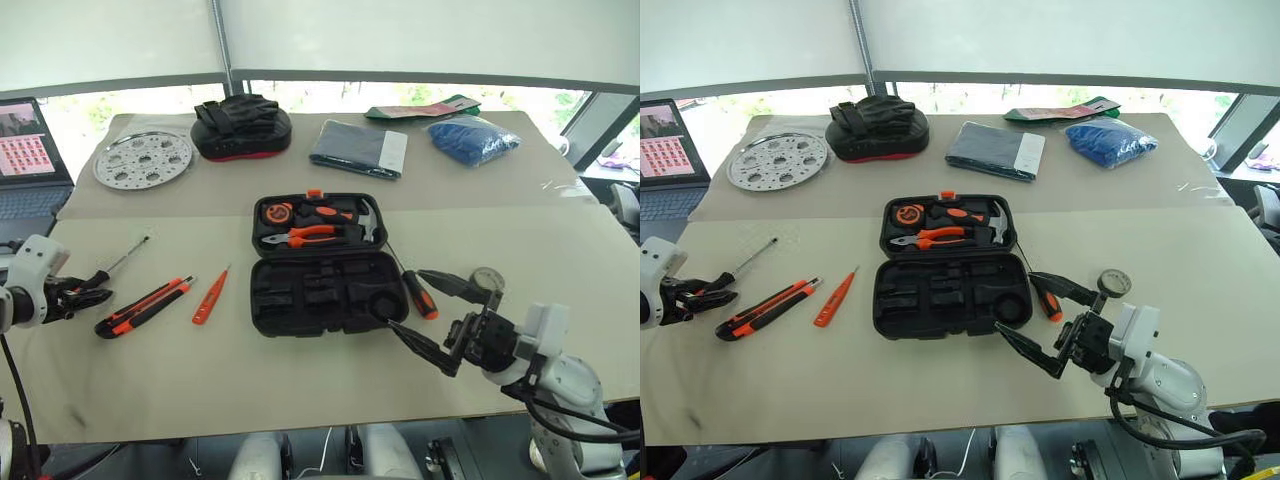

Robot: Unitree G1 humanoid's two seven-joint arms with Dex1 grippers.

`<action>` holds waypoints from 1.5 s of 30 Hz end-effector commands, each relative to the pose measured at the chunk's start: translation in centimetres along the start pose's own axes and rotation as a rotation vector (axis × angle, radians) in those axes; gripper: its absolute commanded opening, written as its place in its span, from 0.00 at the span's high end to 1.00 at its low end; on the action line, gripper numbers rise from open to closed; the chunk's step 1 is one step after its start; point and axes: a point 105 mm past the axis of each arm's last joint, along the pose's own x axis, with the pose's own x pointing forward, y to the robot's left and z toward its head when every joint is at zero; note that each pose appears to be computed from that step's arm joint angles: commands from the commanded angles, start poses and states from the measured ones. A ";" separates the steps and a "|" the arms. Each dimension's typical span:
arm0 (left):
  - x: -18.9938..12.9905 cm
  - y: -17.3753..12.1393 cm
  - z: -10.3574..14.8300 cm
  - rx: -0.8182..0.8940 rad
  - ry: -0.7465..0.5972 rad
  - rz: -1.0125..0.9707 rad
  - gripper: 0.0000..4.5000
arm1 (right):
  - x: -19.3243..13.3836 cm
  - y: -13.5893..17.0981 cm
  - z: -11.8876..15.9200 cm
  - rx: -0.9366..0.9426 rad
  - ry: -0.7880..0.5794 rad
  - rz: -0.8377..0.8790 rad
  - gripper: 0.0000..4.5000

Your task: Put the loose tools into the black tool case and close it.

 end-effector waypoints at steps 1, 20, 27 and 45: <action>-1.1 0.6 1.2 0.026 -0.114 0.002 0.75 | -0.3 -0.2 1.0 -0.055 -0.019 -0.012 0.00; 2.4 -25.9 15.9 0.728 -0.262 -0.792 0.81 | -5.5 -5.4 1.6 -0.143 0.196 -0.093 0.00; 6.2 -29.4 16.3 0.853 -0.199 -0.741 0.81 | -5.0 -4.3 1.6 -0.104 0.175 -0.075 0.00; 8.1 -28.5 16.6 0.943 -0.161 -0.645 0.81 | -3.8 -3.1 1.6 -0.065 0.151 -0.071 0.00</action>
